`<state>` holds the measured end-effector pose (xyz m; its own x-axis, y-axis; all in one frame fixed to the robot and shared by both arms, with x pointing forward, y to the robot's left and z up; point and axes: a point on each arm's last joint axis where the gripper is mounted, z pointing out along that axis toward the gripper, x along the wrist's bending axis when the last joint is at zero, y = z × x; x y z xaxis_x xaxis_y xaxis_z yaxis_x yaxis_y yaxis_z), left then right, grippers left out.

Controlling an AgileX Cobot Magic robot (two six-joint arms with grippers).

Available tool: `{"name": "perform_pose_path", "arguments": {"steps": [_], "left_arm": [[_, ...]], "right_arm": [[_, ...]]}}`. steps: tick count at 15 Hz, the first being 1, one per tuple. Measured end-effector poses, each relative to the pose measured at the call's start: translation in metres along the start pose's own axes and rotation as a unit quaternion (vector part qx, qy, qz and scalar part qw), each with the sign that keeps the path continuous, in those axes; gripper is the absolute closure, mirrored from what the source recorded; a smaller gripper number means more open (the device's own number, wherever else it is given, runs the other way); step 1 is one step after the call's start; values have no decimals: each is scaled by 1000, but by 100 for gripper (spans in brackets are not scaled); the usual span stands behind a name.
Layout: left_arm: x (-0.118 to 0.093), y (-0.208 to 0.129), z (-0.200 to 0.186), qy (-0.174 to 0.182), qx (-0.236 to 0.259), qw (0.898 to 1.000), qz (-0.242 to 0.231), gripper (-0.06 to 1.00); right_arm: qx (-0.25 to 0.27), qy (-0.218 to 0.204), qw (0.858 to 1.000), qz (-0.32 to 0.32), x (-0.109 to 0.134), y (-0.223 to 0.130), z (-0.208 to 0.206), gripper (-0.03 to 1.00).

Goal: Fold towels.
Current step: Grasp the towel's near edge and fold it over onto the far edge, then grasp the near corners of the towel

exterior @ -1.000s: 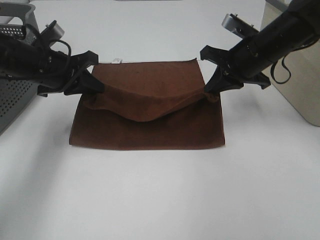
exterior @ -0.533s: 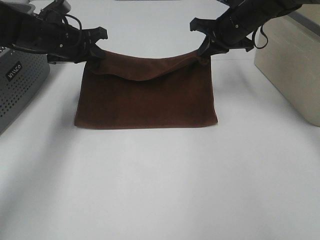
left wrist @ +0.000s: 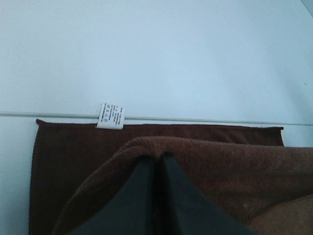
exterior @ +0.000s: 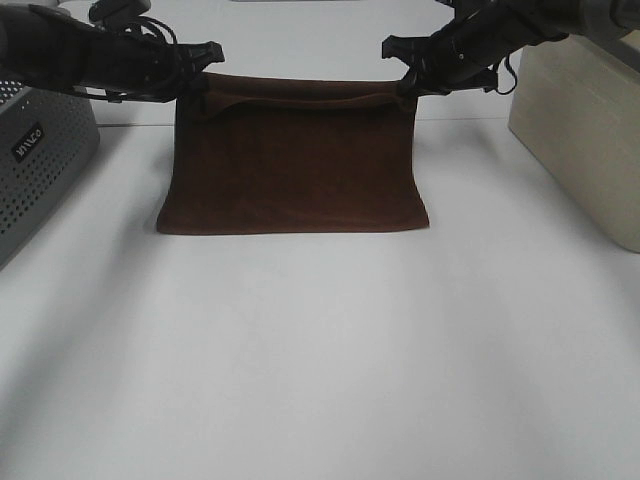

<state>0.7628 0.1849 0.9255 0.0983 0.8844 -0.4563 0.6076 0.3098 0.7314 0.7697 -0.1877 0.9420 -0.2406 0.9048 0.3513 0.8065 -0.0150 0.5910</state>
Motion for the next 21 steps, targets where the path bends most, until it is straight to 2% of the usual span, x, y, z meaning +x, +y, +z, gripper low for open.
{"name": "perform_pose_path", "arguments": {"steps": [3, 5, 6, 8, 9, 10, 12, 14, 16, 18, 21], "left_arm": [[9, -4, 24, 6, -12, 1000, 1, 93], [15, -11, 35, 8, -9, 1000, 0, 88], [16, -13, 36, 9, -7, 1000, 0, 65], [15, -11, 36, 9, -10, 1000, 0, 26], [15, -11, 36, 9, -10, 1000, 1, 14], [16, -11, 36, 8, -9, 1000, 3, 7], [17, -13, 35, -8, 15, 999, 27, 4], [16, -6, 23, -45, 55, 995, 63, 3], [17, 1, 11, -78, 86, 991, 66, 3], [28, 3, -3, -119, 149, 981, 19, 3], [34, -5, -12, -138, 223, 965, -25, 3]], "right_arm": [[-22, -16, 1000, 4, -11, -5, 19, 97], [-21, -21, 1000, 1, -16, -11, 28, 96], [-22, -23, 1000, 2, -18, -13, 32, 76], [-23, -23, 999, 2, -18, -13, 32, 39], [-20, -22, 1000, 2, -18, -13, 32, 25], [-9, -19, 1000, 2, -17, -15, 32, 19], [19, -7, 1000, 0, -13, -17, 27, 15], [43, 3, 999, -6, -7, -17, 19, 14], [75, 14, 997, -11, 0, -17, 6, 14], [114, 16, 993, 16, 8, -15, -13, 14], [180, 24, 983, 38, 15, -22, -28, 14]]}}
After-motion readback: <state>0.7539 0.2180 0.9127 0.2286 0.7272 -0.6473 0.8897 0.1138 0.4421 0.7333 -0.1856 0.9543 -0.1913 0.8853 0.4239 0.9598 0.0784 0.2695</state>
